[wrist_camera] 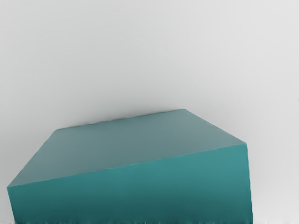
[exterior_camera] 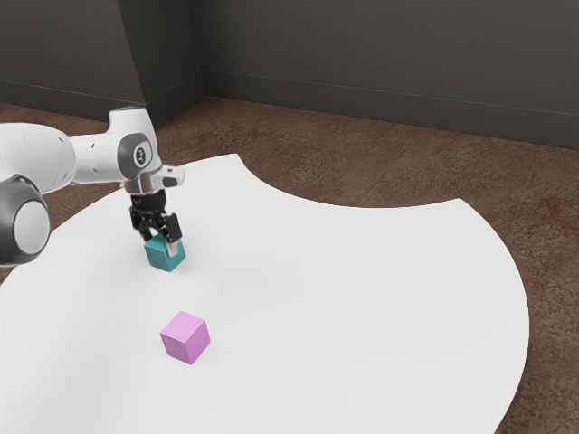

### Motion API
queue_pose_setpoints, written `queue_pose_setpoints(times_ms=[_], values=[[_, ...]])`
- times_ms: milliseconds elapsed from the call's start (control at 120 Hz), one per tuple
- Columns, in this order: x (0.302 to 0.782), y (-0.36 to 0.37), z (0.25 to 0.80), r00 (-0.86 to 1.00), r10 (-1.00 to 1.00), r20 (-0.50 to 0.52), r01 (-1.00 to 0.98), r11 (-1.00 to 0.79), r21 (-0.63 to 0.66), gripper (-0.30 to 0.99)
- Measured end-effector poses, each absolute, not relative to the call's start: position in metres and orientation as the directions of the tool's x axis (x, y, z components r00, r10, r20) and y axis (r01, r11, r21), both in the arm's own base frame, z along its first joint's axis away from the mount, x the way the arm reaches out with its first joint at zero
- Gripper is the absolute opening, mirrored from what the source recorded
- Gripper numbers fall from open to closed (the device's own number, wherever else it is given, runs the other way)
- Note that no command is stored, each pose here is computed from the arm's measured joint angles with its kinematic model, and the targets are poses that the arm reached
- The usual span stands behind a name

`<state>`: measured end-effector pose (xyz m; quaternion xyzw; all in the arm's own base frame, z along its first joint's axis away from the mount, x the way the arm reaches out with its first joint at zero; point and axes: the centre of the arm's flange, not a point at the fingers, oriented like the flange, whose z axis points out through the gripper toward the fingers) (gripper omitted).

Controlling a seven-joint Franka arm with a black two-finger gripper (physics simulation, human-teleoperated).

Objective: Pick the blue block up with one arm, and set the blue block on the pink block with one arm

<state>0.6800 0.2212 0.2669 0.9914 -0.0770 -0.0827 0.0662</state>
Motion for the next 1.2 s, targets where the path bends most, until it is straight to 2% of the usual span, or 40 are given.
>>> queue_pose_setpoints(times_ms=[483,1200], values=[[0.6788,0.2196,0.2623,0.966,-0.175,-0.190,-0.144,-0.975,0.167,0.67],[0.6871,0.2206,0.2647,0.969,-0.174,-0.173,-0.146,-0.976,0.162,0.67]])
